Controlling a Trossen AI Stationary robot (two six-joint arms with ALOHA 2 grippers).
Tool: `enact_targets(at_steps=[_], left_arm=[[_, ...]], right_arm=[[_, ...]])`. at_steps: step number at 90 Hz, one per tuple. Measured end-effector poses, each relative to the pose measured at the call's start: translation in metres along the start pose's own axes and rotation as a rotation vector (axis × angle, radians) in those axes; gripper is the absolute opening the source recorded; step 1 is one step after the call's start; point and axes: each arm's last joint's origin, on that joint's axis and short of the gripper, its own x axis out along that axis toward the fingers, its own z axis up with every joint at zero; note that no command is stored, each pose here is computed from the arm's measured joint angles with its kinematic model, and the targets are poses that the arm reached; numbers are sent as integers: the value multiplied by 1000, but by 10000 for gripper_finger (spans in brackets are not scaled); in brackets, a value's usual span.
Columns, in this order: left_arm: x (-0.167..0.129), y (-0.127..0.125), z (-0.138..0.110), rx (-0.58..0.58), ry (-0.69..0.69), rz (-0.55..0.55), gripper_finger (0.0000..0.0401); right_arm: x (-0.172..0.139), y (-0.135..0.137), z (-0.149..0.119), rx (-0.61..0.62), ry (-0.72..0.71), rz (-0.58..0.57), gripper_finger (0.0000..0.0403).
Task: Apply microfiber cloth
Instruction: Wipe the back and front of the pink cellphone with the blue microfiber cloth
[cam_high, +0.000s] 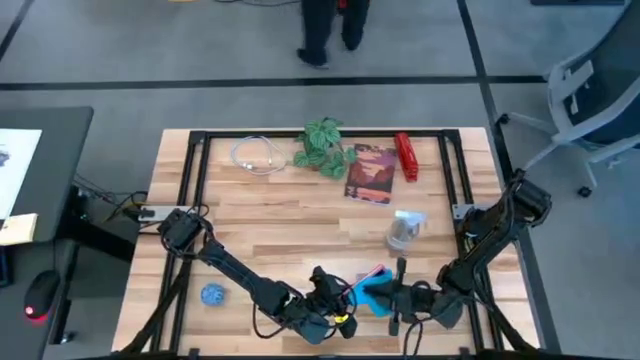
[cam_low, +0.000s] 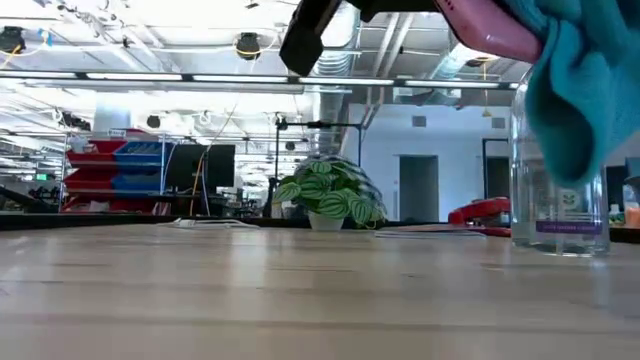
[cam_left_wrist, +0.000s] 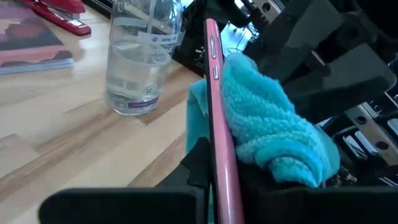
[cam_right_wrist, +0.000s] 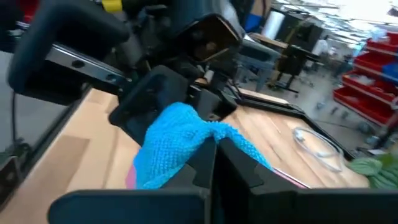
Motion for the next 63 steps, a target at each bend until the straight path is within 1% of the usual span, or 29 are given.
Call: enact_targets(at_steps=[13, 25, 34, 44, 56, 63], left_arm=[[0, -1, 2, 12, -12, -8, 11], [-2, -3, 1, 36, -14, -11, 11], [-4, -4, 0, 46, -18, -13, 11], [-7, -6, 0, 37, -31, -12, 11], [-8, -8, 2, 14, -43, -24, 11], [-9, -11, 3, 11, -59, -33, 11]], right_arm=[[8, 1, 14, -47, -8, 10, 0], [7, 4, 11, -115, 49, 3, 0], [-1, 7, 4, -138, 98, -45, 0], [-16, 8, -3, -201, 129, -111, 0], [-33, 5, 6, -210, 103, -161, 0], [-38, 4, 10, -198, 91, -163, 0]])
